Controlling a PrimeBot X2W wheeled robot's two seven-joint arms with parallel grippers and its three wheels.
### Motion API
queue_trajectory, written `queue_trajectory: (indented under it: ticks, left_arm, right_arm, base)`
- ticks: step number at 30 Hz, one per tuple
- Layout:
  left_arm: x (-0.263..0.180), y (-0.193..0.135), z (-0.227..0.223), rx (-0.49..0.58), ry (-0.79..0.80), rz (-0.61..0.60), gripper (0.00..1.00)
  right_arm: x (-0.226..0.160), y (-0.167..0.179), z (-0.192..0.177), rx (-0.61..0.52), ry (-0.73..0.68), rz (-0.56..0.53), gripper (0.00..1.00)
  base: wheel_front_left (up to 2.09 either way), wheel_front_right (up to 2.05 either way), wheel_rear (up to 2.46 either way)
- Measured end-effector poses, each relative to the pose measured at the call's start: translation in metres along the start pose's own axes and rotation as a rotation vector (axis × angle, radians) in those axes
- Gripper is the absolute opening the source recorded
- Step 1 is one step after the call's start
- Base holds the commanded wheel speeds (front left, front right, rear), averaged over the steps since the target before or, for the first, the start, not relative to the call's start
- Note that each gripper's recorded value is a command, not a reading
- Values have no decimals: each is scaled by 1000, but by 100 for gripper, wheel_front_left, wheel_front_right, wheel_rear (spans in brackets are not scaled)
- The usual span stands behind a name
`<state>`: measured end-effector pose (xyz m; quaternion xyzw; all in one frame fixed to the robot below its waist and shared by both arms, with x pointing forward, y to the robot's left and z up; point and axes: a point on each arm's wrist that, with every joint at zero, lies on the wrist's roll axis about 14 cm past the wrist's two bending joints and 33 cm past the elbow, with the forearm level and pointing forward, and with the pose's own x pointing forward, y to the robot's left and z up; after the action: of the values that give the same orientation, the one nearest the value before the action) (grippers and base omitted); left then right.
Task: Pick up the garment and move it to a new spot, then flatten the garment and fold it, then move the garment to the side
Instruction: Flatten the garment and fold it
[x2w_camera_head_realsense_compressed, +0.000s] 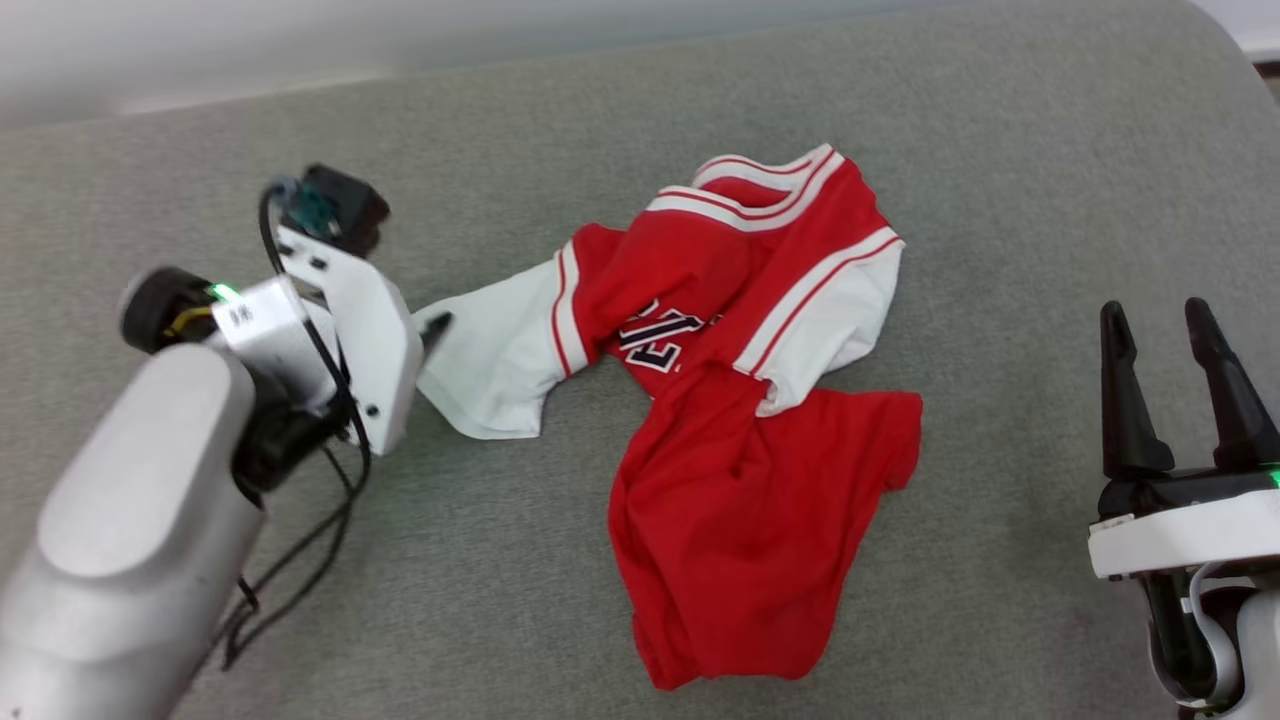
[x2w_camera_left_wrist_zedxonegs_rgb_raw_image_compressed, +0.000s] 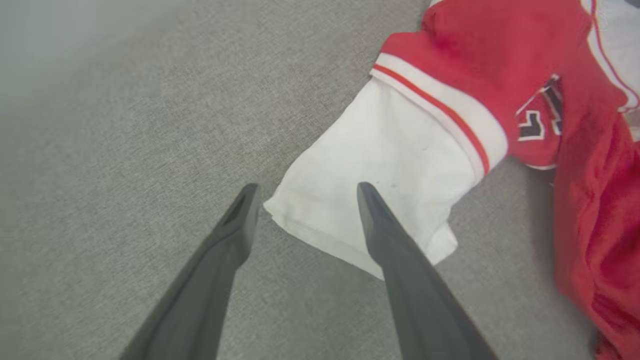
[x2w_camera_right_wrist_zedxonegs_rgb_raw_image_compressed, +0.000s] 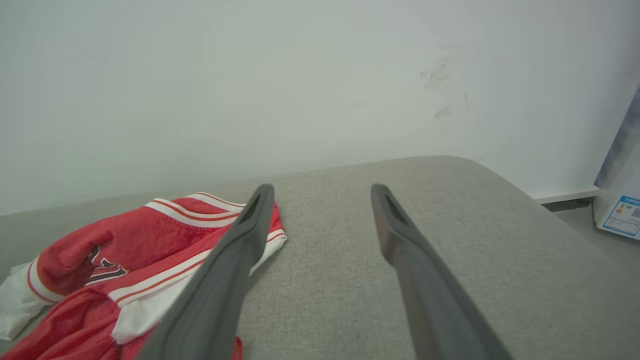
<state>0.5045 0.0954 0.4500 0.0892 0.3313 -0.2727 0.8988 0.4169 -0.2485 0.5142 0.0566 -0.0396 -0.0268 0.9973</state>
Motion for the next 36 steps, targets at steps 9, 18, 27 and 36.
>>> queue_trajectory:
  ticks: [9, 18, 27, 36]
  left_arm:
    - [38, 21, -33, 63, 190, 38, 100]
    - [50, 18, -47, 4, 178, 16, 0]
    - [10, 69, -1, -109, -189, 226, 0]
    - [-58, 99, -21, -143, -326, 415, 0]
  right_arm:
    - [-6, -14, -25, -8, 62, -49, 100]
    - [-5, -16, -37, -24, 93, -50, 100]
    - [2, 2, -34, -30, 100, 10, 100]
    - [5, 22, -26, -25, 104, 64, 100]
  base:
    - [0, 0, 0]
    - [0, 0, 0]
    - [0, 0, 0]
    - [0, 0, 0]
